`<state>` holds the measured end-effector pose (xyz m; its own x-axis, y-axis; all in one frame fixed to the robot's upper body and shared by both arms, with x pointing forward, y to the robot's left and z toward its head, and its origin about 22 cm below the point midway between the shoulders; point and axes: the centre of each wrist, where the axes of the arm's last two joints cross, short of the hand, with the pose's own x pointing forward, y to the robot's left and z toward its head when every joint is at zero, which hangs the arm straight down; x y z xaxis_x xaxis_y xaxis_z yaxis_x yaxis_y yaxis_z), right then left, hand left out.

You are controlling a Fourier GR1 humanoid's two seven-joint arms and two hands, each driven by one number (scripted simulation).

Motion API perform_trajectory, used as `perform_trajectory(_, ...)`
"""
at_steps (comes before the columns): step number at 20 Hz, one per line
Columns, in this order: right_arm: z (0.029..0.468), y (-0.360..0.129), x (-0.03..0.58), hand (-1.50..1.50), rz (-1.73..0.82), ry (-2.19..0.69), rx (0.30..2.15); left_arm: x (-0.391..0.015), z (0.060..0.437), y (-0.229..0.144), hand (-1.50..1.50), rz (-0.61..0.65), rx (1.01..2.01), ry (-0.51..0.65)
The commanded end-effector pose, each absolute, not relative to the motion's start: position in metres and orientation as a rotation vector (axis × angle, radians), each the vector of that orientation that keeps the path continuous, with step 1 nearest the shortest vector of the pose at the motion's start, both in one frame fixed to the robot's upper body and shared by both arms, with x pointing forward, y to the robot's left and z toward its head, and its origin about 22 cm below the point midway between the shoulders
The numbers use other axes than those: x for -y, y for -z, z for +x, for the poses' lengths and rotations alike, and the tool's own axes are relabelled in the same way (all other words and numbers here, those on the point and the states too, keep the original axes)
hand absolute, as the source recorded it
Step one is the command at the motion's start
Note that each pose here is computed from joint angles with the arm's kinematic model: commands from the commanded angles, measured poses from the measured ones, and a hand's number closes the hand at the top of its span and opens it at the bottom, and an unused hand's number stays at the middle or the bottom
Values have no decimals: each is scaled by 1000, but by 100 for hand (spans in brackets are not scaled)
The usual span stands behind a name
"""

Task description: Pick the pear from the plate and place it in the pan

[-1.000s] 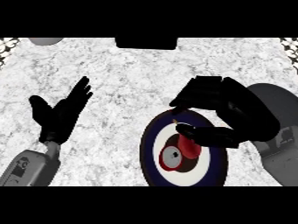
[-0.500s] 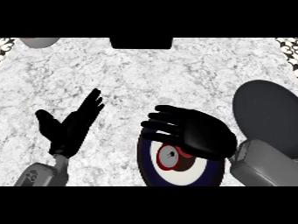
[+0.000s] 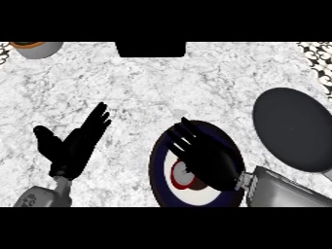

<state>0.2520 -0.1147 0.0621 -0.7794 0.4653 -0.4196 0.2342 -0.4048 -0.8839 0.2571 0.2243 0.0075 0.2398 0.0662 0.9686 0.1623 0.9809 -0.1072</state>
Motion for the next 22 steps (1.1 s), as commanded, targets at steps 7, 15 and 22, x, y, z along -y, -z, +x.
perform_trajectory(7, 149, -7, 37, -150, -1405, -2444, 1012, -217, 251, -7, 0, -220, 1346, 73)
perform_trajectory(15, 144, 9, 25, -150, -1455, -2358, 957, -227, 247, -7, 0, -230, 1341, 76)
perform_trajectory(22, 168, 16, 33, -150, -1657, -2328, 906, -206, 248, -6, 0, -211, 1353, 98)
